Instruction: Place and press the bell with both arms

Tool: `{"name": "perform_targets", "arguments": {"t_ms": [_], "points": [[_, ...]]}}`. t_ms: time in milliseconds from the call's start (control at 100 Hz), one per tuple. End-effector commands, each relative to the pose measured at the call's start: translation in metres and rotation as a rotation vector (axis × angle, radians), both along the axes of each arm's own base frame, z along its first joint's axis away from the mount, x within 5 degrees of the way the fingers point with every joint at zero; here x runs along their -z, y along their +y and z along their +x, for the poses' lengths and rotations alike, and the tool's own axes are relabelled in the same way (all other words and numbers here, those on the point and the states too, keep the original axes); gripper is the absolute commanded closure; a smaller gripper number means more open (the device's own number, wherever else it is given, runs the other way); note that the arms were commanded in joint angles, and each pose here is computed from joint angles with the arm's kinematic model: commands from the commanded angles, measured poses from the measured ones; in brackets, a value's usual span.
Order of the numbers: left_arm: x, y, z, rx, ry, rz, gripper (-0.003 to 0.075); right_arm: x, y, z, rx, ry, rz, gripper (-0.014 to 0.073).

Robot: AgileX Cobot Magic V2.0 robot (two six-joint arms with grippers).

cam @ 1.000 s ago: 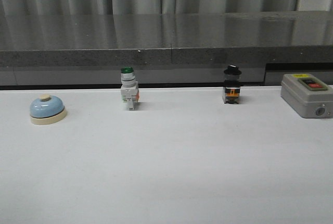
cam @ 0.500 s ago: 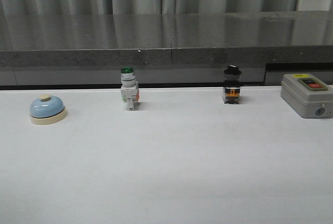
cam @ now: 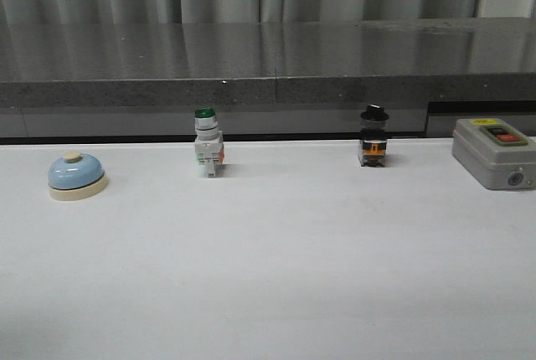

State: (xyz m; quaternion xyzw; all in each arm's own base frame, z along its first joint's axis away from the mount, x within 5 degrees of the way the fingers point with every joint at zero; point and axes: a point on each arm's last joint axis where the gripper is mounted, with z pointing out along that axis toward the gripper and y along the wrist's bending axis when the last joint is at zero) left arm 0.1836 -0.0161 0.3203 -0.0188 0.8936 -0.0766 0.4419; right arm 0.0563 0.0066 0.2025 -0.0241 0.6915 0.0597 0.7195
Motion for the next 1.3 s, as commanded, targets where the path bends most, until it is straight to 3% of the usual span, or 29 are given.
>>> {"name": "perform_targets", "arguments": {"t_ms": [0,320,700,1290], "points": [[-0.021,-0.006,0.014,0.021,-0.096,-0.013,0.0069,-0.013,0.000,-0.003,0.006,-0.115,-0.004,0.0655],[-0.024,-0.033,0.086,0.122,-0.029,0.023,0.0069,-0.013,0.000,-0.003,0.006,-0.115,-0.004,0.0655],[0.025,-0.048,0.171,0.149,0.118,0.103,0.0069,-0.013,0.000,-0.003,0.006,-0.115,-0.004,0.0655],[0.096,-0.057,0.224,0.154,0.266,0.117,0.0069,-0.013,0.000,-0.003,0.006,-0.115,-0.004,0.0655]]}}
